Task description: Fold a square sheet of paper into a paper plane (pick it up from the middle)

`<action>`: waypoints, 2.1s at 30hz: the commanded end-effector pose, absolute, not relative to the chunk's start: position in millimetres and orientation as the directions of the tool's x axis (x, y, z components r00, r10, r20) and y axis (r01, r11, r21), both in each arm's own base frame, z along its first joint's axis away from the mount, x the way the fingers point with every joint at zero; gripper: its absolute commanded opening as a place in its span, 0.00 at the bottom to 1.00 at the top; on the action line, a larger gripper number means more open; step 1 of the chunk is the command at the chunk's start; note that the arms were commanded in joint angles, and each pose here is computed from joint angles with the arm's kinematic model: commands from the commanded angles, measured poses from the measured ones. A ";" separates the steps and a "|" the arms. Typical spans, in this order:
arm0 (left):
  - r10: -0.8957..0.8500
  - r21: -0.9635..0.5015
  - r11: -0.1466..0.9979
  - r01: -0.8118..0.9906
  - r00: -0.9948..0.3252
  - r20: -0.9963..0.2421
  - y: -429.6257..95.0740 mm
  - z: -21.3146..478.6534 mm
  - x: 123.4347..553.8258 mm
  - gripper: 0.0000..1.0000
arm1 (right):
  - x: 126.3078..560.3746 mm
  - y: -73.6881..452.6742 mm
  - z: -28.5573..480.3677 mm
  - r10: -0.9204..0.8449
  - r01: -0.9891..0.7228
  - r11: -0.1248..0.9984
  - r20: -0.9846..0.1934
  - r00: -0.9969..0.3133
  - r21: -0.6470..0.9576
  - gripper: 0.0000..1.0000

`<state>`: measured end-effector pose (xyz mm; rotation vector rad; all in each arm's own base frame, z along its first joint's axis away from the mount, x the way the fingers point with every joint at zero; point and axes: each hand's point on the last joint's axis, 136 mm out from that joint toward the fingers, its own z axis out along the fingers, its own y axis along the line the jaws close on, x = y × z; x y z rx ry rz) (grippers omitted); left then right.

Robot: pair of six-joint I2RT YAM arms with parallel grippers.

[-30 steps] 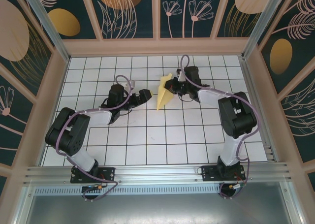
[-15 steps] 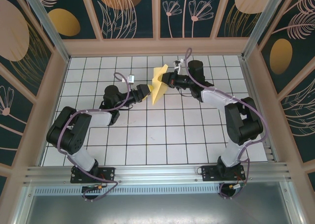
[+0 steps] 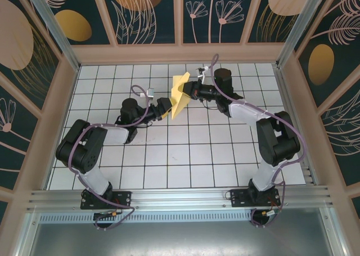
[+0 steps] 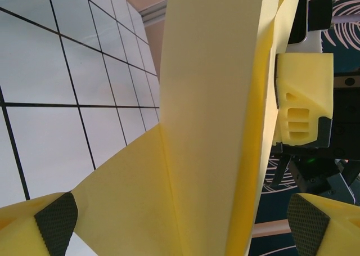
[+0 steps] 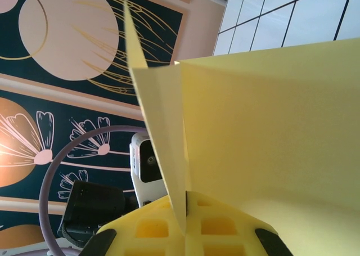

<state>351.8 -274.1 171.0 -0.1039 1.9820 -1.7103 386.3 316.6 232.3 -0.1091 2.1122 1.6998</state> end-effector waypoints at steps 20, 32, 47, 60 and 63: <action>-0.420 -0.953 0.232 0.196 -0.863 -0.280 -271.7 157.0 350.5 0.99 | 388.5 323.0 248.7 0.205 -0.372 0.217 -0.414 -0.887 0.903 0.05; -0.400 -0.943 0.083 0.323 -0.856 -0.328 -280.1 198.4 344.1 0.85 | 380.2 334.1 221.2 0.170 -0.291 0.206 -0.327 -0.930 0.934 0.05; -0.418 -0.932 0.126 0.339 -0.834 -0.360 -279.3 198.7 352.6 0.41 | 367.9 333.3 201.4 0.115 -0.250 0.240 -0.283 -0.952 0.938 0.05; -0.409 -0.928 0.190 0.320 -0.834 -0.371 -278.3 182.3 355.5 0.11 | 378.4 317.3 197.6 0.157 -0.243 0.369 -0.318 -0.935 0.897 0.23; -0.405 -0.909 0.255 0.329 -0.818 -0.409 -273.9 182.3 355.5 0.11 | 389.6 294.9 197.1 0.223 -0.218 0.465 -0.352 -0.909 0.858 0.37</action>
